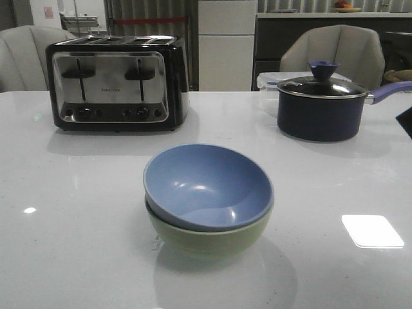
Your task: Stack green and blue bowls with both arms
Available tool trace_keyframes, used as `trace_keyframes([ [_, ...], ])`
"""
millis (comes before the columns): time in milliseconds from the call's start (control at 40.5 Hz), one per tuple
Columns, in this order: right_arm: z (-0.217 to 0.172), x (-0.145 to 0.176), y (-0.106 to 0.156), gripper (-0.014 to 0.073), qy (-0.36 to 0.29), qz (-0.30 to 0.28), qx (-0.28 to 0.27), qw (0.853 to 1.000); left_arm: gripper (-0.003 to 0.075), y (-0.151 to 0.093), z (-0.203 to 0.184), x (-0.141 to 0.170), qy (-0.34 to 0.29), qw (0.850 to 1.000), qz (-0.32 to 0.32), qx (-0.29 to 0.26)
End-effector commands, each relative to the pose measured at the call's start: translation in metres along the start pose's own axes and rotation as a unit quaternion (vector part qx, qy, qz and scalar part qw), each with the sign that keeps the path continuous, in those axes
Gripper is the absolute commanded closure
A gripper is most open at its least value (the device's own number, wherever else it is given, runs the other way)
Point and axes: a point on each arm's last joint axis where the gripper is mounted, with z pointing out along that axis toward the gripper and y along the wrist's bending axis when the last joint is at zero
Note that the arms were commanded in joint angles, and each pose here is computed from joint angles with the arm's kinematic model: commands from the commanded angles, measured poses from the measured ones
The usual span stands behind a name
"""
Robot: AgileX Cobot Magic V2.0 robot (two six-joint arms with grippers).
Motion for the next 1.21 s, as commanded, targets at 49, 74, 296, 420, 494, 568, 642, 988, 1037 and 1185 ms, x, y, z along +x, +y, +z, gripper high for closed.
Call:
trace_keyframes([
  [49,-0.008,-0.013,-0.001,0.0540,-0.049,-0.006,0.008,0.999,0.0627,0.003,-0.007,0.012,-0.104,0.993,-0.032,-0.052],
  [74,-0.008,-0.013,-0.001,0.0540,-0.049,-0.006,0.008,0.999,0.0627,0.003,-0.006,0.017,-0.106,0.992,-0.037,-0.060],
  [296,-0.008,-0.013,-0.001,0.0540,-0.049,-0.006,0.008,0.999,0.0627,0.005,-0.002,0.042,-0.131,0.985,-0.050,-0.097],
  [420,-0.008,-0.013,-0.001,0.0540,-0.049,-0.006,0.008,0.999,0.0627,0.005,0.000,0.046,-0.147,0.983,-0.050,-0.101],
  [494,-0.008,-0.013,-0.001,0.0540,-0.049,-0.006,0.008,0.999,0.0627,0.005,-0.001,0.045,-0.151,0.982,-0.050,-0.102],
  [568,-0.008,-0.013,-0.001,0.0540,-0.049,-0.006,0.008,0.999,0.0627,0.005,-0.001,0.045,-0.153,0.982,-0.050,-0.102],
  [642,-0.008,-0.013,-0.001,0.0540,-0.049,-0.006,0.008,0.999,0.0627,0.005,-0.001,0.045,-0.153,0.982,-0.050,-0.102],
  [988,-0.008,-0.013,-0.001,0.0540,-0.049,-0.006,0.008,0.999,0.0627,0.005,-0.001,0.045,-0.152,0.982,-0.050,-0.102],
  [1037,-0.008,-0.013,-0.001,0.0540,-0.049,-0.006,0.008,0.999,0.0627,0.005,-0.001,0.045,-0.152,0.982,-0.050,-0.102],
  [1185,-0.008,-0.013,-0.001,0.0540,-0.049,-0.006,0.008,0.999,0.0627,0.005,-0.001,0.045,-0.152,0.982,-0.050,-0.102],
])
